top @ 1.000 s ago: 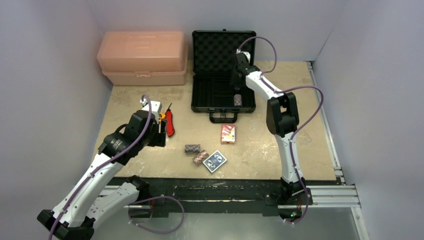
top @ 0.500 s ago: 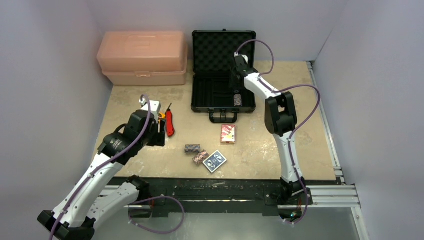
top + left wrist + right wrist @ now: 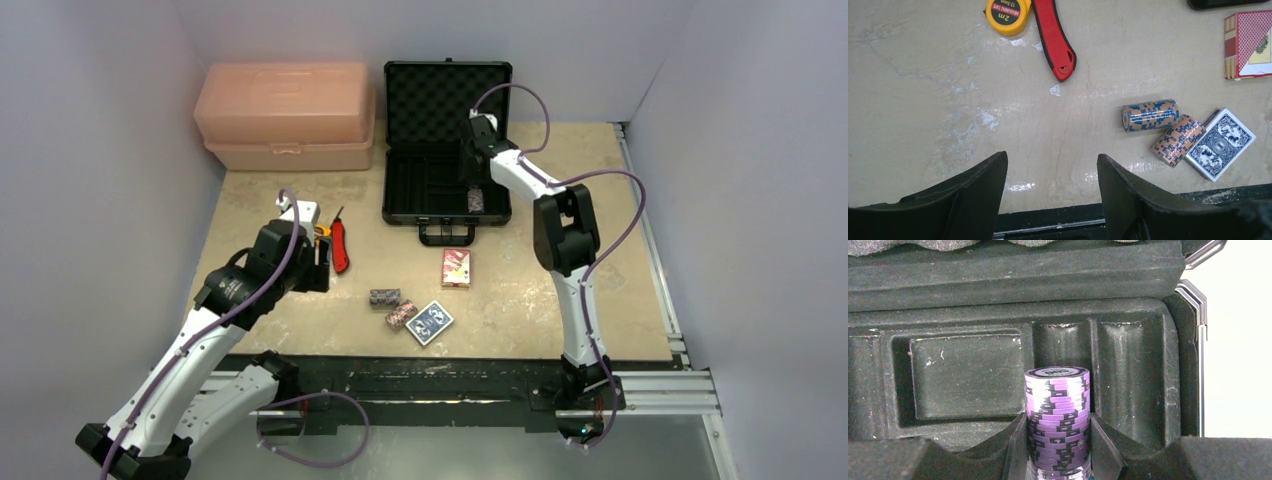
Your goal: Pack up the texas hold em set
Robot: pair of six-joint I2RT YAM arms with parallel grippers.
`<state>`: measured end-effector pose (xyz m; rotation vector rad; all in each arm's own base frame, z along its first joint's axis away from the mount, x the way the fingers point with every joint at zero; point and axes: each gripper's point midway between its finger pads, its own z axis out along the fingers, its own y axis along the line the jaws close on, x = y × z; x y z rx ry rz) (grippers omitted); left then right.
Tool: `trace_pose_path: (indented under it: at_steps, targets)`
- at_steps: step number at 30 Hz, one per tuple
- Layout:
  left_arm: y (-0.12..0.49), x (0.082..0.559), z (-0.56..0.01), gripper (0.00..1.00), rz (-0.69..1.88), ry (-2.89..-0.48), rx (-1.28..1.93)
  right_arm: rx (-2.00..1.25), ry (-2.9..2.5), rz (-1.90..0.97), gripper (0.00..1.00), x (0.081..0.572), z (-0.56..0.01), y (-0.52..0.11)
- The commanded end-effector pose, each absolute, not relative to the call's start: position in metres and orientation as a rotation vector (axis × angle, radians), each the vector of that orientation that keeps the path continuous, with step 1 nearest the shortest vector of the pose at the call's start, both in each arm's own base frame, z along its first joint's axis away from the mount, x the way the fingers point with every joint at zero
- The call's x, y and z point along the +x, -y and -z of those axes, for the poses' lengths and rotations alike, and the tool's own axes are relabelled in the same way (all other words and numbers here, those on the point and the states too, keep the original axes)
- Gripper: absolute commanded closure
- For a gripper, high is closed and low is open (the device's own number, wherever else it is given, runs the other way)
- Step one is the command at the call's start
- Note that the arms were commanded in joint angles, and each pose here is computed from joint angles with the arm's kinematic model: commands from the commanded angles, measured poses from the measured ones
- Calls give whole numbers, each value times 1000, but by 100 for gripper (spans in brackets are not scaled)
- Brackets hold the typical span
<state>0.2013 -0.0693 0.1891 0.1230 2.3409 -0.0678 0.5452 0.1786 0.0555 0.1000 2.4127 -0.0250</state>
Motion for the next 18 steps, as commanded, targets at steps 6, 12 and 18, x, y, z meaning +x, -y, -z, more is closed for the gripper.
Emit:
trace_pose_path:
  at_steps: [6,12,18]
  targets:
    - [71,206,-200,35,94,-2295,117,110,-2477,95,56,516,-69,-159]
    - [71,207,-200,35,98,-2292,115,106,-2477,107,55,513,-74,-157]
    - [70,207,-200,35,97,-2290,113,114,-2474,136,41,509,-77,-152]
